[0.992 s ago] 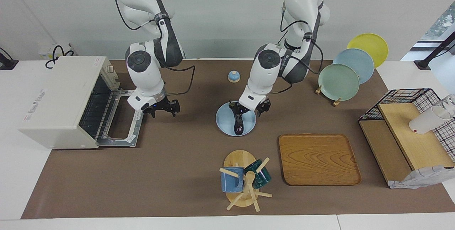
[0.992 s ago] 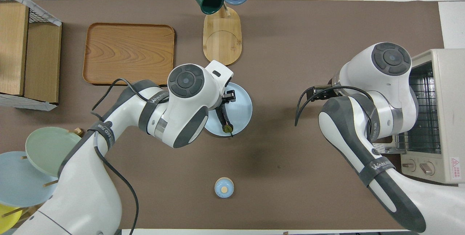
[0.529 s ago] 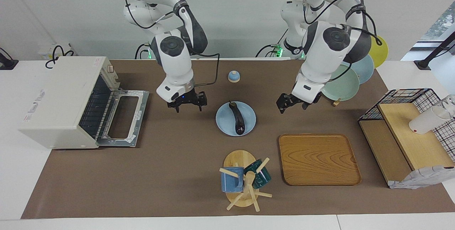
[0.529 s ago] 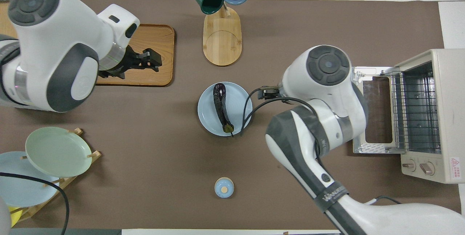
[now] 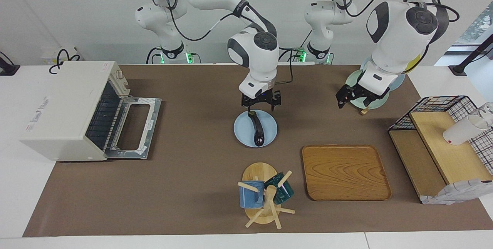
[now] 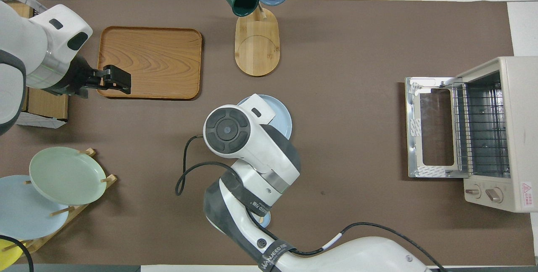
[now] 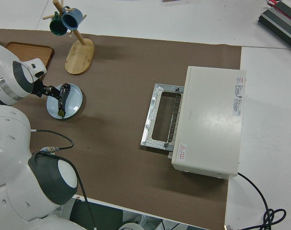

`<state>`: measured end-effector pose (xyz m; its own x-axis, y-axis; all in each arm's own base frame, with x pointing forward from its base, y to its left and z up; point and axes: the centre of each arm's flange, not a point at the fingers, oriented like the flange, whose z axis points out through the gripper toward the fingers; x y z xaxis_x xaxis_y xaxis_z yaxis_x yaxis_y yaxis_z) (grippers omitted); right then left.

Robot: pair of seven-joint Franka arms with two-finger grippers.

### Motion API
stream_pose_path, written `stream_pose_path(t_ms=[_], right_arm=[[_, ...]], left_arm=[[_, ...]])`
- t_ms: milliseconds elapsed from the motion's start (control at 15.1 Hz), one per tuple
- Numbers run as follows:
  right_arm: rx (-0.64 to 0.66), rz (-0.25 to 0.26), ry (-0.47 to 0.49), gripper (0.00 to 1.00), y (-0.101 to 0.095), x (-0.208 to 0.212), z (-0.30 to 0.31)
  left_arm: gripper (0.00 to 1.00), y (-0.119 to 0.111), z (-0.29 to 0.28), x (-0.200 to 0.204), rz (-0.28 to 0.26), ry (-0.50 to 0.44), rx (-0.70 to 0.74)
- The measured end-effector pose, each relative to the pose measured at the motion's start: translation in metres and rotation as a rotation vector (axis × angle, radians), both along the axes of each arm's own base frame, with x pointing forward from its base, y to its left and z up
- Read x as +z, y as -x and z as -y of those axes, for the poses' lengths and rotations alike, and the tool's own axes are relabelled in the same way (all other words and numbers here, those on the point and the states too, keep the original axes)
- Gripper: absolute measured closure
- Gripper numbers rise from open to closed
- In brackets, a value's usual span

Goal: Put eggplant into oven
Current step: 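Withdraw the left gripper while the right gripper reaches the blue plate, then lift the blue plate with the right gripper and carry it toward the oven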

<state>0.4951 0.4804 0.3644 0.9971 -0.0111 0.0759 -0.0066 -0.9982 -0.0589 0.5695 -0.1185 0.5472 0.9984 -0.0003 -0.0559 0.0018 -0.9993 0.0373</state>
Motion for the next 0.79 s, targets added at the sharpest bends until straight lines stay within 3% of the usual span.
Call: stream_pose_path(t_ms=[198, 265, 595, 794], right_arm=[[0.021, 0.035, -0.029, 0.03, 0.01, -0.019, -0.021], [0.034, 0.046, -0.026, 0.08, 0.013, -0.026, -0.023], [0.094, 0.079, 0.003, 0.24, 0.033, -0.074, -0.012], [0.098, 0.098, -0.012, 0.32, 0.031, -0.074, -0.008]], left_arm=[[0.0, 0.023, 0.0, 0.002, -0.008, -0.012, -0.006], [0.0, 0.028, 0.0, 0.005, -0.004, -0.014, -0.008], [0.0, 0.033, 0.0, 0.035, 0.045, -0.018, -0.02], [0.0, 0.039, -0.015, 0.045, -0.014, -0.032, -0.052]])
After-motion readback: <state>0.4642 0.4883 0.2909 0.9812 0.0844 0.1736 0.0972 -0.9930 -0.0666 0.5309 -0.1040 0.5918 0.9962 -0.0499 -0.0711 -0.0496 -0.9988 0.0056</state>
